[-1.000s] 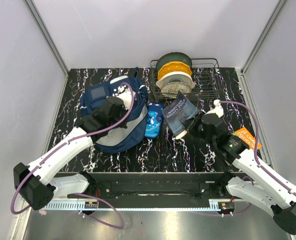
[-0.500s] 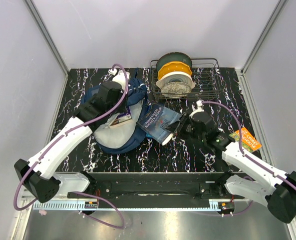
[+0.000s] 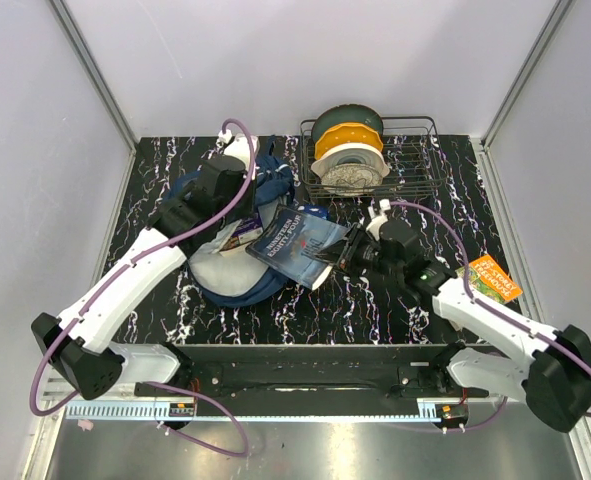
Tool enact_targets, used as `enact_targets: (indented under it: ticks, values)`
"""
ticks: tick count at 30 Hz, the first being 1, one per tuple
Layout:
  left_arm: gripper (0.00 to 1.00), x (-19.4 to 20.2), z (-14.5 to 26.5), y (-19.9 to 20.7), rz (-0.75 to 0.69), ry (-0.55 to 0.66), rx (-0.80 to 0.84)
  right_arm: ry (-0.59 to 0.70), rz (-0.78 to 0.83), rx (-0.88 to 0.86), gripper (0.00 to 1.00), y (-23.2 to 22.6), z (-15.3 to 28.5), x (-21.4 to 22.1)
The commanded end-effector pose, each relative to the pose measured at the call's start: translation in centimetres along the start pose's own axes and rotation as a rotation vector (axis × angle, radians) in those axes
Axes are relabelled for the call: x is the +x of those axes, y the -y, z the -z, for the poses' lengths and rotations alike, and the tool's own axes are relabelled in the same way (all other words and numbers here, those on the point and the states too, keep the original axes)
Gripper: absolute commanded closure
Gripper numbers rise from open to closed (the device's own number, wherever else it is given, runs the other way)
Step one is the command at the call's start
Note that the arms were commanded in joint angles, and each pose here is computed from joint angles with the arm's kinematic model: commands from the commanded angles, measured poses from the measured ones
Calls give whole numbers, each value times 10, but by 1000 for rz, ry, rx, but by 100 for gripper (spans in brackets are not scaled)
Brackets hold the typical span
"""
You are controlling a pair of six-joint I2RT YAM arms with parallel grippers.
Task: Pack the student bag
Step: Place the book in the student bag.
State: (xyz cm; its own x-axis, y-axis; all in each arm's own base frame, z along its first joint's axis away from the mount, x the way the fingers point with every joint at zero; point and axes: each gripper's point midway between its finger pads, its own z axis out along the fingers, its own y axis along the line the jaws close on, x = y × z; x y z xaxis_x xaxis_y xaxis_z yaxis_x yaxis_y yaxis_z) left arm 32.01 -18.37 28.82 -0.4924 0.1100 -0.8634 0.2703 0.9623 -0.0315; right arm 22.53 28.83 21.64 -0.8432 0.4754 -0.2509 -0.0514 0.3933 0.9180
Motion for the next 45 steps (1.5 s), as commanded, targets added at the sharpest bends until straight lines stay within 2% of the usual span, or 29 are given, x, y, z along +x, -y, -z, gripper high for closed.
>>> enact_targets:
  ticks: [1, 7, 10, 13, 16, 18, 19, 20, 22, 23, 25, 27, 28, 29, 31, 35, 38, 40, 42, 43, 45]
  values:
    - [100, -76, 32, 15, 115, 245, 57, 10, 12, -209, 100, -52, -4, -11]
    - [100, -67, 31, 28, 129, 220, 82, 40, 40, -218, 100, -50, -32, -23]
    - [100, -67, 37, 34, 154, 229, 97, 42, 6, -211, 100, -45, -50, -28]
    - [100, -72, 43, 38, 164, 242, 109, 96, -36, -198, 100, -31, -69, -37]
    - [100, -75, 45, 40, 168, 250, 113, 138, -48, -255, 100, -33, -89, -44]
    - [100, -73, 43, 40, 167, 247, 109, 158, -27, -246, 100, -33, -113, -41]
    - [100, -73, 42, 40, 167, 246, 106, 210, -42, -234, 100, -35, -123, -50]
    - [100, -73, 41, 39, 167, 249, 105, 216, -61, -205, 100, -21, -139, -46]
    - [100, -75, 41, 40, 158, 251, 106, 238, -82, -235, 100, -33, -154, -40]
    - [100, -75, 41, 40, 153, 250, 108, 257, -104, -184, 100, -18, -167, -39]
    - [100, -77, 44, 40, 150, 255, 109, 316, -181, -159, 100, -19, -179, -41]
    - [100, -77, 47, 40, 148, 255, 116, 315, -224, -124, 100, -5, -197, -38]
    - [100, -79, 48, 40, 148, 259, 122, 307, -269, -140, 100, -15, -204, -39]
    - [100, -77, 49, 41, 144, 253, 130, 305, -283, -102, 100, -2, -215, -35]
    - [100, -78, 51, 42, 140, 250, 140, 331, -294, -115, 100, -15, -226, -38]
    - [100, -76, 54, 47, 139, 240, 170, 387, -275, 19, 100, 3, -247, -37]
    - [100, -76, 58, 46, 144, 246, 178, 470, -282, 113, 96, 14, -252, -47]
    - [100, -76, 60, 45, 146, 251, 178, 484, -276, 124, 81, 7, -257, -51]
    - [100, -78, 62, 44, 149, 263, 178, 466, -266, 160, 73, 20, -265, -46]
    - [100, -77, 62, 44, 145, 262, 177, 400, -234, 146, 65, 18, -269, -36]
    - [100, -78, 63, 43, 146, 267, 174, 351, -176, 98, 60, 9, -273, -28]
